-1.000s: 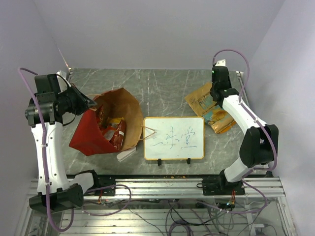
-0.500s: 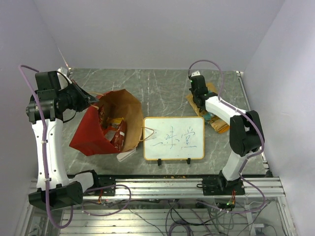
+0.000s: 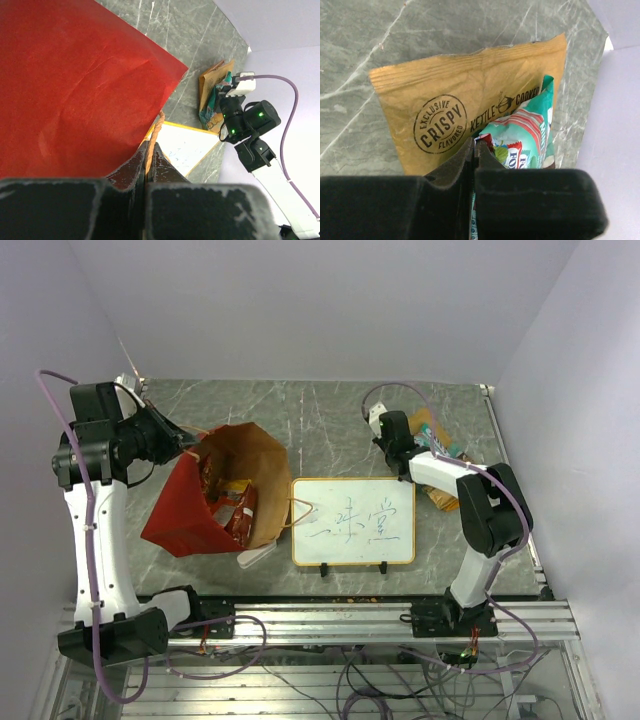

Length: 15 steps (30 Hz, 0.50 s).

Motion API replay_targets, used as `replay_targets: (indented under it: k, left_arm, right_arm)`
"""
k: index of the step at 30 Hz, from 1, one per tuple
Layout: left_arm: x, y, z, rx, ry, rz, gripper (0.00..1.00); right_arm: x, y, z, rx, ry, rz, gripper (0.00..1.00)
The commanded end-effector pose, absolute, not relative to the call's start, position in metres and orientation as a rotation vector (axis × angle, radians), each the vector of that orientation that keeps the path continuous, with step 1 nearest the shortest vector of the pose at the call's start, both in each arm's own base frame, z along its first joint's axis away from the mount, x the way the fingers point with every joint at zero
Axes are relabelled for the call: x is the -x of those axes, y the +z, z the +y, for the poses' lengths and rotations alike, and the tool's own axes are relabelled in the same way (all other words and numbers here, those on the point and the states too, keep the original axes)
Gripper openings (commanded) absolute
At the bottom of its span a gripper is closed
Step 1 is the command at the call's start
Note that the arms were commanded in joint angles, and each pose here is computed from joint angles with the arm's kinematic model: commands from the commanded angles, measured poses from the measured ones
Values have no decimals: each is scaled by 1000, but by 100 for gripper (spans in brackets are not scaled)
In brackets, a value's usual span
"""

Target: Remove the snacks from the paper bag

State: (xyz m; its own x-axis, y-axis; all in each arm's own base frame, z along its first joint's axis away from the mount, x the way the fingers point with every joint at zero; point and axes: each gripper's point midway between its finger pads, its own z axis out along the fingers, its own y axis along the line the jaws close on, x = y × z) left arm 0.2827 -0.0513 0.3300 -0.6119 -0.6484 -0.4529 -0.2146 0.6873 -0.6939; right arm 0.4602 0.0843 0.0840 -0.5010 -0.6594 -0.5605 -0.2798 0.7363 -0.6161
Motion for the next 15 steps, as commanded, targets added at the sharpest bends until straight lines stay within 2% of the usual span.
replay_targets:
  k: [1,9,10,13,15]
  left_arm:
    - [-285,338,-54,610,-784,2158,7]
    - [-271,318,-58,611,-785,2200,7]
    - [-267,315,-57,617,-772,2208,7]
    - [-259,303,-59,627,-773,2235,7]
    - [-254,299,-62,627,-795,2246,7]
  right_arm:
    - [-477,90,97,687,-522,2030,0]
    - [-484,92,106,602,-459,2065,0]
    - [-483,98,107,592,-447,2072,6]
    - [-477,127,113,542,-366,2044,38]
    - [-471,151,118,517,-311,2022,48]
